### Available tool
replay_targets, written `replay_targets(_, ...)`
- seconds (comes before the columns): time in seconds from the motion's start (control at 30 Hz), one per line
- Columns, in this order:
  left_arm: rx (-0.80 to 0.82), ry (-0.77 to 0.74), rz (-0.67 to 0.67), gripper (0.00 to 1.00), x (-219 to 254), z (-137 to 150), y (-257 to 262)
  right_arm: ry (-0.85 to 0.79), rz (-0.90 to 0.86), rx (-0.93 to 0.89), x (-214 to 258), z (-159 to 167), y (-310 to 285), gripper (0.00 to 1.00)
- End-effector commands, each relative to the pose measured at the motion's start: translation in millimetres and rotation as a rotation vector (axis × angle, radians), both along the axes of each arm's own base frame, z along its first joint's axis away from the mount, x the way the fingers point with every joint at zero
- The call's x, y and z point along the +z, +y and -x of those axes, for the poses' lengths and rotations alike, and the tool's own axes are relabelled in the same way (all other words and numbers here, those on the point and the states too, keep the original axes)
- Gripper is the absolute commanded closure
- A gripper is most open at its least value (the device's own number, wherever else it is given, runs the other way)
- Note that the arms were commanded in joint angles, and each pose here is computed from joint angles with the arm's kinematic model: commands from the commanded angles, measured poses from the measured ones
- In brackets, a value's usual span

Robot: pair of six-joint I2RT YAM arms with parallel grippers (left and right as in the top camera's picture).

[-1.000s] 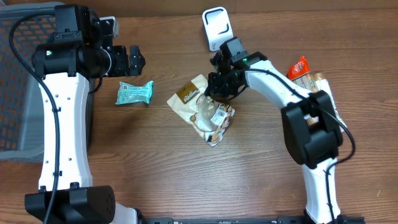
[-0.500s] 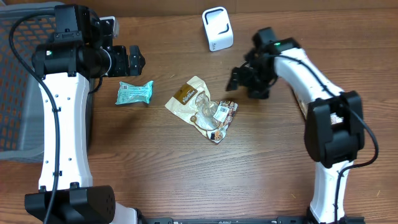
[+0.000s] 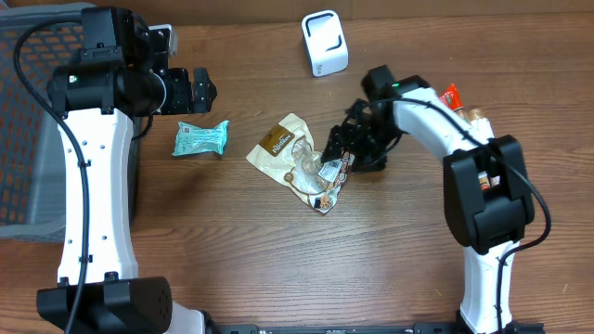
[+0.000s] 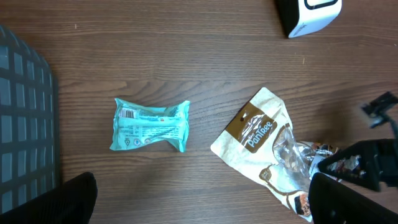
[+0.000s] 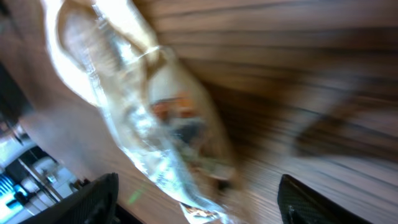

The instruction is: Scan the item barcode

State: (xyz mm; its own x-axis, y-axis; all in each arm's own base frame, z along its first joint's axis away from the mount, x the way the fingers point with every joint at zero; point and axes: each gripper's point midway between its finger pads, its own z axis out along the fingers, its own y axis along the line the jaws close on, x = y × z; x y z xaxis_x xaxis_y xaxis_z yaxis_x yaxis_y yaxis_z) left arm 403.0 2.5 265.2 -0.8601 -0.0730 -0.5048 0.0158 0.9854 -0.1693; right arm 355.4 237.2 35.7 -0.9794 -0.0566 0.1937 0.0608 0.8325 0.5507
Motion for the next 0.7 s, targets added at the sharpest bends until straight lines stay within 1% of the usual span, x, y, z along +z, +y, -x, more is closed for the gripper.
replay_targets(0.0,-0.002,-0.018,0.000,0.00,6,-2,-3,-0.020,0.006,-0.023,4,1,15,0.37)
replay_targets(0.03,-0.002,-0.018,0.000,0.00,6,-2,-3,-0.019,0.028,-0.038,0,1,16,0.47)
replay_targets(0.07,-0.002,-0.018,0.000,0.00,6,-2,-3,-0.019,0.045,-0.046,-4,2,16,0.52)
replay_targets(0.17,-0.002,-0.018,0.000,0.00,6,-2,-3,-0.041,0.062,-0.045,-14,3,20,0.64)
replay_targets(0.2,-0.002,-0.019,0.000,0.00,6,-2,-3,-0.053,0.057,-0.038,-15,2,20,0.70)
replay_targets(0.23,-0.002,-0.019,0.000,0.00,6,-2,-3,-0.081,0.045,-0.019,-14,-1,22,0.79)
replay_targets(0.27,-0.002,-0.019,0.000,0.00,6,-2,-3,-0.112,0.034,0.001,-14,-5,23,0.85)
replay_targets(0.33,-0.002,-0.019,0.000,0.00,6,-2,-3,-0.197,0.006,0.062,-11,-17,22,0.92)
replay_targets(0.37,-0.002,-0.018,0.000,0.00,6,-2,-3,-0.251,-0.013,0.101,-9,-24,22,0.94)
replay_targets(0.47,-0.002,-0.018,0.000,0.00,6,-2,-3,-0.414,-0.080,0.243,0,-42,19,0.94)
replay_targets(0.53,-0.002,-0.019,0.000,0.01,6,-2,-3,-0.504,-0.089,0.294,4,-56,11,0.94)
replay_targets(0.6,-0.003,-0.018,0.000,0.00,6,-2,-3,-0.557,-0.090,0.290,9,-71,3,0.88)
replay_targets(0.63,-0.002,-0.018,0.000,0.00,6,-2,-3,-0.573,-0.093,0.276,11,-77,-1,0.78)
replay_targets(0.67,-0.002,-0.018,0.000,0.01,6,-2,-3,-0.580,-0.104,0.261,13,-81,-3,0.60)
